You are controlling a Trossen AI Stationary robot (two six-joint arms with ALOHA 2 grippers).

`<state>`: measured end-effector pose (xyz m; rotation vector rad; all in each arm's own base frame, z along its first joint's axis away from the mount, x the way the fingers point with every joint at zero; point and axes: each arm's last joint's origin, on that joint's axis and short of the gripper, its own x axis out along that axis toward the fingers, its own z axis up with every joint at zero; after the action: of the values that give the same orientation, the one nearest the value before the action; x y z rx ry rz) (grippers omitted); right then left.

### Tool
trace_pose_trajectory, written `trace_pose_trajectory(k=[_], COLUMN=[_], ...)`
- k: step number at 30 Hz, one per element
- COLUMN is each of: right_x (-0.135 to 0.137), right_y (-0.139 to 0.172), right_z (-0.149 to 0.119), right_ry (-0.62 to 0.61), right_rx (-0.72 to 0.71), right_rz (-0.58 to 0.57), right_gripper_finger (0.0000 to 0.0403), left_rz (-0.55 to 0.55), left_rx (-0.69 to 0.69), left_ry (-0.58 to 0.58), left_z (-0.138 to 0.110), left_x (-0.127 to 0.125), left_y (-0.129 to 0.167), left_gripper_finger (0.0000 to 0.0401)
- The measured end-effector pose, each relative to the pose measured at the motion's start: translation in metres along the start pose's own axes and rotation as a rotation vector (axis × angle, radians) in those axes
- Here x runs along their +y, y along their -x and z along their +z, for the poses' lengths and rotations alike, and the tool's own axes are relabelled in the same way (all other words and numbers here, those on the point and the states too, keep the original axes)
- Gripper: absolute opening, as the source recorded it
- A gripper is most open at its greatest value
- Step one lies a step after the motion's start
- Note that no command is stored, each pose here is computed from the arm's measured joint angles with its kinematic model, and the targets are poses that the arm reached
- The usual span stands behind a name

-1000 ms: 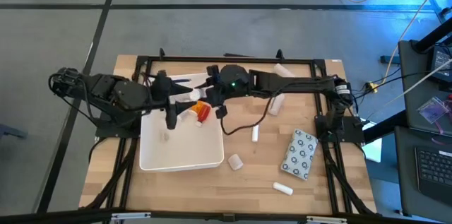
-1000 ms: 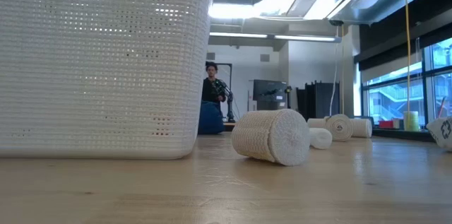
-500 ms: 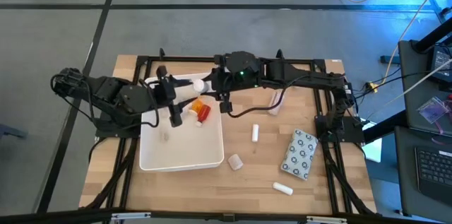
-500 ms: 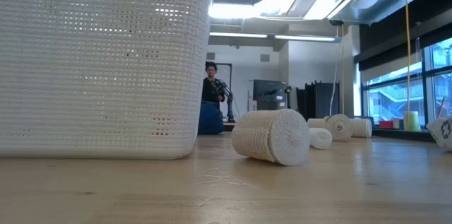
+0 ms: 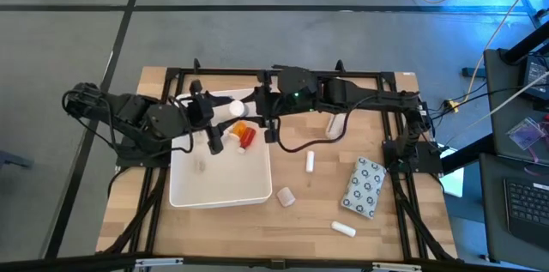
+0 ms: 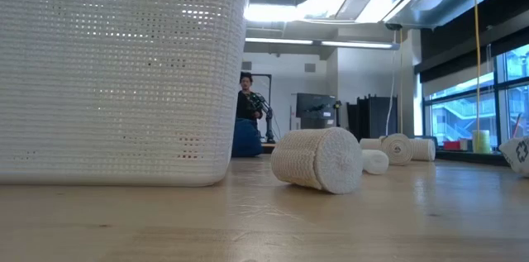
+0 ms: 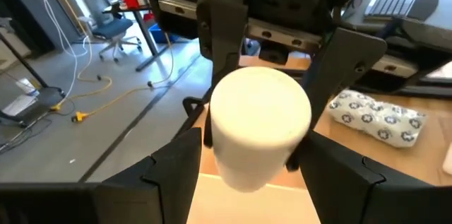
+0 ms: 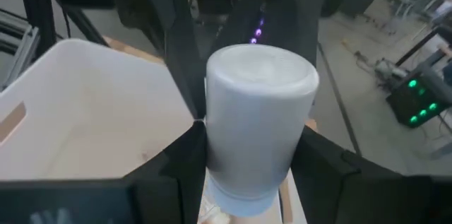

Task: Pick & place medical supplies in basket/bin
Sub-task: Put the white medicine bottle into the white bin

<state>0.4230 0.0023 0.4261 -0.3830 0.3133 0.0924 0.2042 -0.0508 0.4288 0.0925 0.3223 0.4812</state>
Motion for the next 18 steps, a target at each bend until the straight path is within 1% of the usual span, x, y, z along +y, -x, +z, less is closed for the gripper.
trace_pose_trajectory(k=[3, 7, 11, 13, 18], right_x=[0.0010, 0.0008, 0.0012, 0.0012, 0.0010], right_y=[0.0002, 0.0003, 0.0002, -0.0001, -0.0001], right_z=[0.0020, 0.0029, 0.0043, 0.0047, 0.0049], right_ry=[0.008, 0.005, 0.006, 0.006, 0.005], right_rx=[-0.014, -0.023, -0.034, -0.039, -0.042], right_rz=[-0.001, -0.004, -0.007, -0.008, -0.010], right_gripper_finger=[0.0167, 0.0167, 0.0167, 0.0170, 0.0191], left_rz=[-0.002, -0.009, -0.008, -0.010, -0.010], left_rx=[-0.030, -0.076, -0.080, -0.077, -0.076], left_ry=[-0.014, 0.000, -0.001, -0.004, -0.010], left_z=[0.0038, 0.0097, 0.0101, 0.0098, 0.0097], left_x=[-0.0012, -0.0020, -0.0019, -0.0018, -0.0019], left_y=[-0.0007, -0.0006, -0.0005, -0.0004, -0.0004], left_gripper_finger=[0.0224, 0.0223, 0.0221, 0.0213, 0.0177])
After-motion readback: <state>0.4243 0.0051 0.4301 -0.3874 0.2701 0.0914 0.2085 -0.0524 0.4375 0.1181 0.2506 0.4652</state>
